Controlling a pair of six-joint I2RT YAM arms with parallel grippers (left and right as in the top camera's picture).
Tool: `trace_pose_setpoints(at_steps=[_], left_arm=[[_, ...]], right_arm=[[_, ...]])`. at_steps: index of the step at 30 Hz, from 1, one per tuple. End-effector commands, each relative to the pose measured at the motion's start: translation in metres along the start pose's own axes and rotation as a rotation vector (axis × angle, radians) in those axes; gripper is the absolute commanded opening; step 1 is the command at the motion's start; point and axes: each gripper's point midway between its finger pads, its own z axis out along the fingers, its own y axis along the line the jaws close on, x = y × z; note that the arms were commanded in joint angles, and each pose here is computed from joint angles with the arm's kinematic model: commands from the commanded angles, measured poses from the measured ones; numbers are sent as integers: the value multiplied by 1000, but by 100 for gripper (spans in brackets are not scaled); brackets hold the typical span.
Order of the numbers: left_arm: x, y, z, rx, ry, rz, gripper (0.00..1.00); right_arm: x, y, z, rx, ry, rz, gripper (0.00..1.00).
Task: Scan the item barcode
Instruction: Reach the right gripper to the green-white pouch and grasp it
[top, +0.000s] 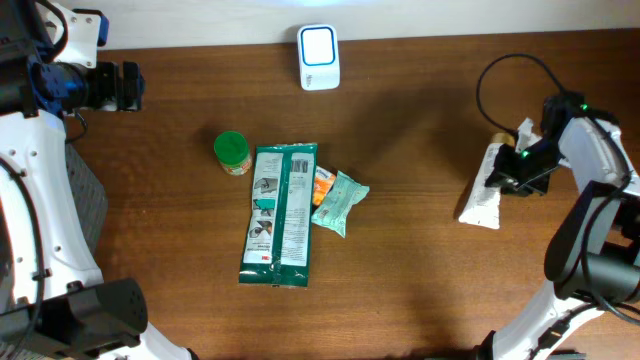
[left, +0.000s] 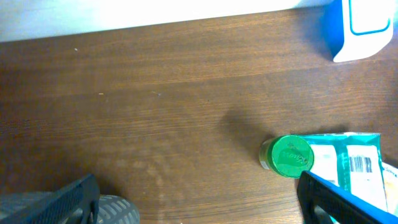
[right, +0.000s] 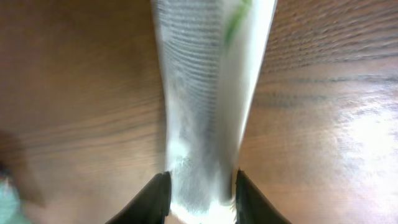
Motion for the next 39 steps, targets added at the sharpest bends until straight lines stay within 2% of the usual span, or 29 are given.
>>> trace_pose_setpoints(at_steps=[1,5,9,12,16,18,20,25,32,36,39], left_arm=[[-3,0,-6,-3,-17,17,99],[-3,0,-6,-3,-17,17,99],[-3,0,-6,-3,-17,17,99],[-3,0,-6,-3,-17,17,99],[-3,0,-6,-3,-17,17,99],[-3,0,-6,-3,-17,17,99],[-3,0,-6,-3,-17,17,99],[-3,0,-6,-3,-17,17,99],[-3,0,-6,-3,-17,17,99],[-3,0,-6,-3,-17,17,99],[-3,0,-6,-3,-17,17,99]], right_arm=[[-15,25,-43,-10,-46,-111,42],[-10,97,-73,-76,-71,-375,53],[12,172,-54,-87,-70,-681,60],[34,221,-41,-99,-83,-884,61],[55,262,-16,-71,-76,-1056,61],[65,269,0,-81,-30,-1085,60],[85,274,37,-155,100,-1147,60],[102,264,85,-228,271,-1151,60],[105,263,98,-259,302,-1162,59],[104,262,106,-258,308,-1160,52],[106,256,120,-253,339,-1146,38]])
